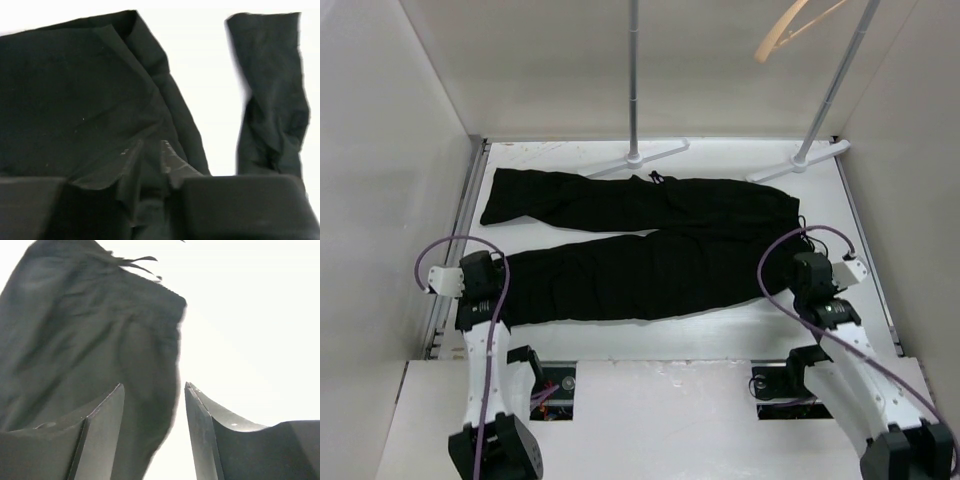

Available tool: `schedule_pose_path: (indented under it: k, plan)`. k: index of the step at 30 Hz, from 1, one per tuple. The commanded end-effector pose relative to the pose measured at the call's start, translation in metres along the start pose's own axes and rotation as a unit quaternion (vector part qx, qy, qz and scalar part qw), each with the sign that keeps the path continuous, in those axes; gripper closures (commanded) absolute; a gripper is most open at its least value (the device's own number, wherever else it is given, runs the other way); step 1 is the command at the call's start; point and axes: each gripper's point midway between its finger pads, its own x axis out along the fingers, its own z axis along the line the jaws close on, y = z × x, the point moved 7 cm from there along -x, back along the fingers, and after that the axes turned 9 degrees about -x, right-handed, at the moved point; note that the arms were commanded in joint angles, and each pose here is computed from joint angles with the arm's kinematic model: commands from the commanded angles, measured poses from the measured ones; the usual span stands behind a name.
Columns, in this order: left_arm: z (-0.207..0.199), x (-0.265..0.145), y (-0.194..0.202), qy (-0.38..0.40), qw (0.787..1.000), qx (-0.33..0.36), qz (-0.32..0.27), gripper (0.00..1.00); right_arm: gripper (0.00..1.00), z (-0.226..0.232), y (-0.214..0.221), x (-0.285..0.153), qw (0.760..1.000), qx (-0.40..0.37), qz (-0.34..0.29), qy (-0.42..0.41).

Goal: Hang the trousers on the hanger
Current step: Fold the trousers

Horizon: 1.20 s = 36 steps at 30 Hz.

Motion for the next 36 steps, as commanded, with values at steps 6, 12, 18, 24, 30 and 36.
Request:
schedule_pose_path:
  k: [6,12,18,24,30,36]
  plan:
    - [-0.006,-0.02,0.027,0.07,0.995,0.038,0.053,0.64,0.41,0.004,-0.01,0.033,0.996,-0.011,0.016,0.092]
    - [-0.007,-0.03,0.039,0.098,0.99,0.061,0.076,0.56,0.41,0.023,-0.005,0.06,0.996,-0.018,0.046,0.071]
    - [-0.002,-0.029,0.045,0.096,0.989,0.069,0.085,0.55,0.45,0.028,-0.008,0.076,0.996,-0.013,0.042,0.073]
    - [0.002,-0.033,0.047,0.086,0.987,0.081,0.112,0.51,0.72,0.033,0.001,0.094,0.996,-0.01,0.066,0.06]
    - [0.02,-0.041,0.038,0.027,0.989,0.089,0.116,0.5,1.0,0.029,0.001,0.085,0.998,0.007,0.043,0.039]
    - [0.025,-0.056,-0.001,-0.049,0.993,0.095,0.044,0.48,1.0,0.043,-0.001,0.052,0.999,0.018,0.012,-0.03]
